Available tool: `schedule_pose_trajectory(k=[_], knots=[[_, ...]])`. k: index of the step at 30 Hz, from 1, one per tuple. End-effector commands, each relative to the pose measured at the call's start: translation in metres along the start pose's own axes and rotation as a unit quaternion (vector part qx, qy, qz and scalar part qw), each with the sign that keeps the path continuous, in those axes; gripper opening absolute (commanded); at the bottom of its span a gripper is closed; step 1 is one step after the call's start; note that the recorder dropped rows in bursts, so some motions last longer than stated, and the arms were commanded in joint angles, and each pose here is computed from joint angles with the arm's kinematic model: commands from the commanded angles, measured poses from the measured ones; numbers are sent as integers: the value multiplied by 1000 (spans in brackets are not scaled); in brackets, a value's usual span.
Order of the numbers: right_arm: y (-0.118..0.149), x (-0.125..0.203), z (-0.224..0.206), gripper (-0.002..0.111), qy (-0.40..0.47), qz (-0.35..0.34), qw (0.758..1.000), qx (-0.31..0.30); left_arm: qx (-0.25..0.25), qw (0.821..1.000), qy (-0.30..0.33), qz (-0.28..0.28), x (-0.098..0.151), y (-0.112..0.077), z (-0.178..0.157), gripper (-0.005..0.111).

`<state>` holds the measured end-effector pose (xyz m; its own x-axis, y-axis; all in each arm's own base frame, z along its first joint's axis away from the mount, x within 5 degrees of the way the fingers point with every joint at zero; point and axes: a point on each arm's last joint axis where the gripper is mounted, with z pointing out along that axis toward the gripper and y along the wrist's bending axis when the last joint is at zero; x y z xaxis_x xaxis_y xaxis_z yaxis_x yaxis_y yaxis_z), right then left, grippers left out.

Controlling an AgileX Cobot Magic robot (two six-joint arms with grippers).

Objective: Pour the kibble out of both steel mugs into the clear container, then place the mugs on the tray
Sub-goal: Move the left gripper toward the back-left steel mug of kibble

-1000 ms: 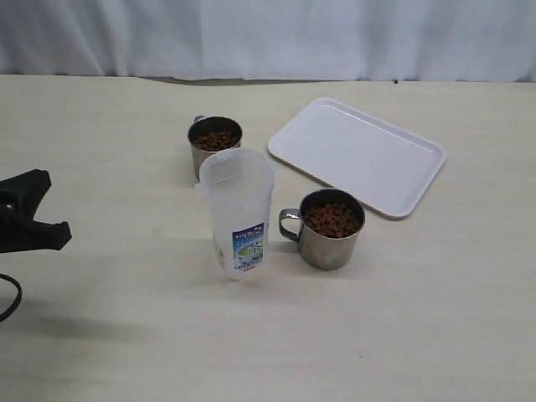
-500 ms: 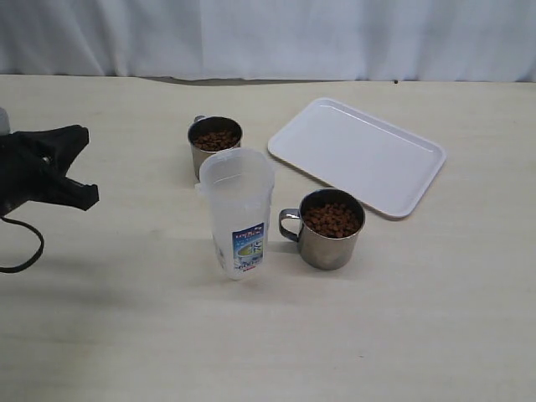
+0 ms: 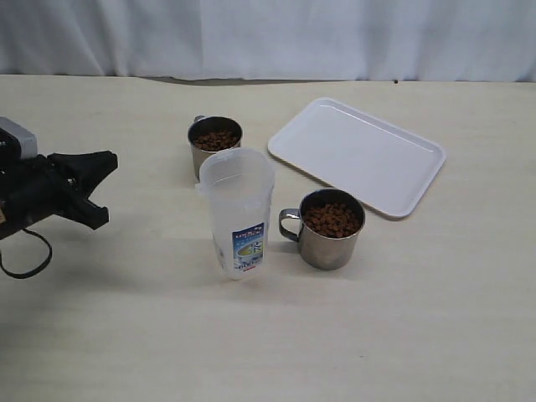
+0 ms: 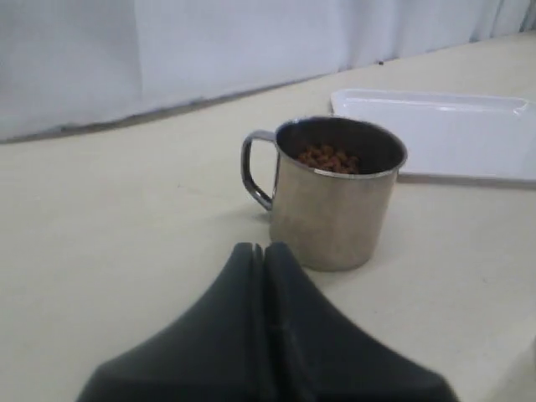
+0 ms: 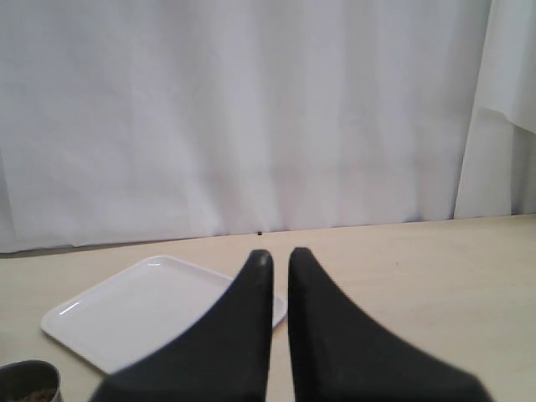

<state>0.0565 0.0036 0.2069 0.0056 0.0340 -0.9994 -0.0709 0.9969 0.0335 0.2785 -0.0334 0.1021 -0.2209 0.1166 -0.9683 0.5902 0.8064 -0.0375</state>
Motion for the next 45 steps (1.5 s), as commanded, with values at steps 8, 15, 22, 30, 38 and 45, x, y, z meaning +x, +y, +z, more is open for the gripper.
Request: schedule_pose_trajectory(k=[8, 15, 22, 30, 38, 45], knots=[[0, 1, 0, 5, 0, -4, 1000, -1, 82, 996, -2, 20, 15, 21, 29, 0], [0, 1, 0, 5, 0, -4, 1000, -1, 166, 984, -1, 69, 19, 27, 48, 0], [0, 1, 0, 5, 0, -4, 1000, -1, 198, 978, 12, 69, 39, 28, 63, 8], [0, 1, 0, 5, 0, -4, 1000, -1, 154, 987, 1, 49, 36, 34, 68, 73], [0, 1, 0, 5, 0, -4, 1000, -1, 142, 989, -3, 34, 33, 29, 74, 74], [0, 1, 0, 5, 0, -4, 1000, -1, 115, 991, -26, 70, 27, 10, 97, 74]])
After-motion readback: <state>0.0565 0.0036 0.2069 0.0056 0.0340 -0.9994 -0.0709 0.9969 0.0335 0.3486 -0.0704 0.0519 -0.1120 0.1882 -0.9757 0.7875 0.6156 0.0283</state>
